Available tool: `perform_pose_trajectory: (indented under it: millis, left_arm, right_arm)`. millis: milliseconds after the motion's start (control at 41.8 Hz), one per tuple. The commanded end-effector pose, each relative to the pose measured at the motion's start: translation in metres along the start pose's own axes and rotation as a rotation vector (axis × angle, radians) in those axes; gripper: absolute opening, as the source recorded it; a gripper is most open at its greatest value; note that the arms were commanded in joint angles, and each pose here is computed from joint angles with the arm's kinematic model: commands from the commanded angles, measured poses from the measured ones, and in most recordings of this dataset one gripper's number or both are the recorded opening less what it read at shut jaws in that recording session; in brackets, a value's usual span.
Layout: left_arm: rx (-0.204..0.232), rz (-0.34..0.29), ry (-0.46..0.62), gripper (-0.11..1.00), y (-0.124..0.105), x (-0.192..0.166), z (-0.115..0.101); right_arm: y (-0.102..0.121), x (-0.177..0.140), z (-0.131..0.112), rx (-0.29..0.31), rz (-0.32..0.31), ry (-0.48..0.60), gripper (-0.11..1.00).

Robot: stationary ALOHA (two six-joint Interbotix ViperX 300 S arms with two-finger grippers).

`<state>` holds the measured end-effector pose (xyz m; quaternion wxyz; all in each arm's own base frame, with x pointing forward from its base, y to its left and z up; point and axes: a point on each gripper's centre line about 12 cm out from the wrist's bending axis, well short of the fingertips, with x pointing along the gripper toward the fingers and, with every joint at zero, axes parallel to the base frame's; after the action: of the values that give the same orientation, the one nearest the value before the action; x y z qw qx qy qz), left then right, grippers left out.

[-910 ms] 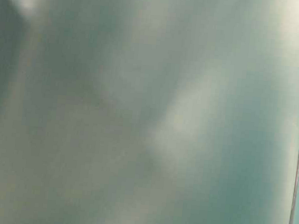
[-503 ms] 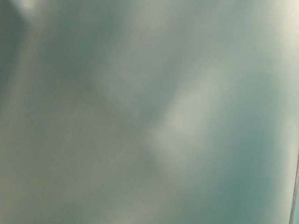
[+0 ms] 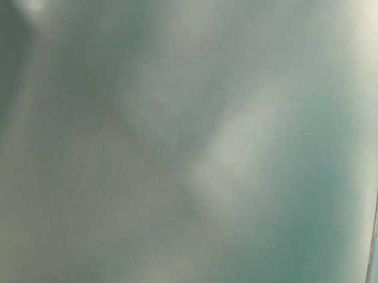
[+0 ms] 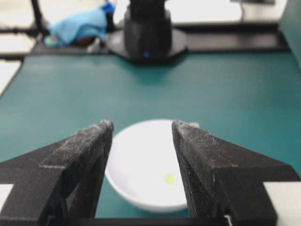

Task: Scoop the yellow hexagonal prism block from the bowl with a spoon using the right arm.
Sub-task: 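Move the right gripper toward the red spoon on the spoon rest, then lower the right gripper over the red spoon handle and close on it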

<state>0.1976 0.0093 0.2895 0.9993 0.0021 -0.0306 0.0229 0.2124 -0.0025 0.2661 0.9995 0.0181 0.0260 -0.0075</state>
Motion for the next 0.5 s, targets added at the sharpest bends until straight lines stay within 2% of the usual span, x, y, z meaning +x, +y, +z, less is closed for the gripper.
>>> perform_pose_trajectory:
  millis: [0, 192, 479]
  left_arm:
    - [0.0, 0.0, -0.034, 0.0, 0.0, 0.002, 0.011]
    - [0.001, -0.001, -0.035, 0.0, 0.0, 0.002, 0.011]
    - [0.012, -0.001, -0.025, 0.0, 0.0, 0.002, 0.009]
  right_arm:
    - [0.003, 0.004, -0.003, 0.002, 0.011, 0.022, 0.58]
    - [0.008, 0.012, -0.026, 0.017, 0.032, 0.088, 0.58]
    - [0.017, 0.014, -0.075, 0.07, 0.05, 0.108, 0.58]
